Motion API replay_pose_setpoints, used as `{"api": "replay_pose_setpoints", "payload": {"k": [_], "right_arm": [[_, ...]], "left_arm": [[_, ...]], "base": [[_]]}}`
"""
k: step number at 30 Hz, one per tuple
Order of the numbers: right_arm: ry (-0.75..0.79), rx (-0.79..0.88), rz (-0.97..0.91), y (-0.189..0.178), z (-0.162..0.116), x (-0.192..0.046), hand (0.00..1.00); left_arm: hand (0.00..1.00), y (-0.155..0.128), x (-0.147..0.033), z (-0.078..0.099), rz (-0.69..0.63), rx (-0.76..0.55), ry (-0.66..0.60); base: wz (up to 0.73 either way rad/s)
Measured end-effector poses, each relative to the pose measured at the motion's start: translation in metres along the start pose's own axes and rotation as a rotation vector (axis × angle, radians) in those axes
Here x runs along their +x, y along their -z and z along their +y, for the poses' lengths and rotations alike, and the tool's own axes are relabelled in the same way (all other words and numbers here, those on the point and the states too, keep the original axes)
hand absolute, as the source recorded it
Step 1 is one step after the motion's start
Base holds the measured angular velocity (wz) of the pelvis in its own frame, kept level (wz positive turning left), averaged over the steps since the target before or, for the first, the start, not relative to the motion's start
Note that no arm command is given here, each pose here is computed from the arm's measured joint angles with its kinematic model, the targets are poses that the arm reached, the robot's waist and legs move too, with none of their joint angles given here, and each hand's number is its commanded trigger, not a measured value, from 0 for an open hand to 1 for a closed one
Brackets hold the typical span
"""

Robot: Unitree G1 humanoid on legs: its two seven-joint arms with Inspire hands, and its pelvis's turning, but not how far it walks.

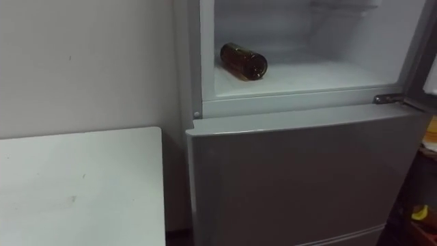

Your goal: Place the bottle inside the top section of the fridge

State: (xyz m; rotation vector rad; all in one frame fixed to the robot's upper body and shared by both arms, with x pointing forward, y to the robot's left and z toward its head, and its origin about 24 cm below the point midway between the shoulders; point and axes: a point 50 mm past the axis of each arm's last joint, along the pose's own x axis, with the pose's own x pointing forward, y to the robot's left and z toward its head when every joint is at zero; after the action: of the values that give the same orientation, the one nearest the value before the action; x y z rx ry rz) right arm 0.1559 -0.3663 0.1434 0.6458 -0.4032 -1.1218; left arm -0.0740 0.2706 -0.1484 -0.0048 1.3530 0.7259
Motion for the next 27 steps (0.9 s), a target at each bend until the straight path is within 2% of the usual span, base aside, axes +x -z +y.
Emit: {"api": "replay_pose_setpoints", "payload": {"k": [8, 16, 27], "right_arm": [[-0.03, 0.097, -0.036, 0.001, 0.003, -0.01, 0.0], [-0.06, 0.016, -0.073, 0.013, 0.007, -0.021, 0.0], [-0.084, -0.025, -0.078, 0.019, 0.008, -0.026, 0.0]], "left_arm": [[0.0, 0.0, 0.0, -0.005, -0.007, 0.037, 0.023], [0.0, -0.002, 0.0, -0.018, -0.011, 0.096, 0.076], [0.0, -0.008, 0.001, -0.023, -0.044, 0.107, 0.098]], "base": [[0.0], [-0.05], [-0.04]]}}
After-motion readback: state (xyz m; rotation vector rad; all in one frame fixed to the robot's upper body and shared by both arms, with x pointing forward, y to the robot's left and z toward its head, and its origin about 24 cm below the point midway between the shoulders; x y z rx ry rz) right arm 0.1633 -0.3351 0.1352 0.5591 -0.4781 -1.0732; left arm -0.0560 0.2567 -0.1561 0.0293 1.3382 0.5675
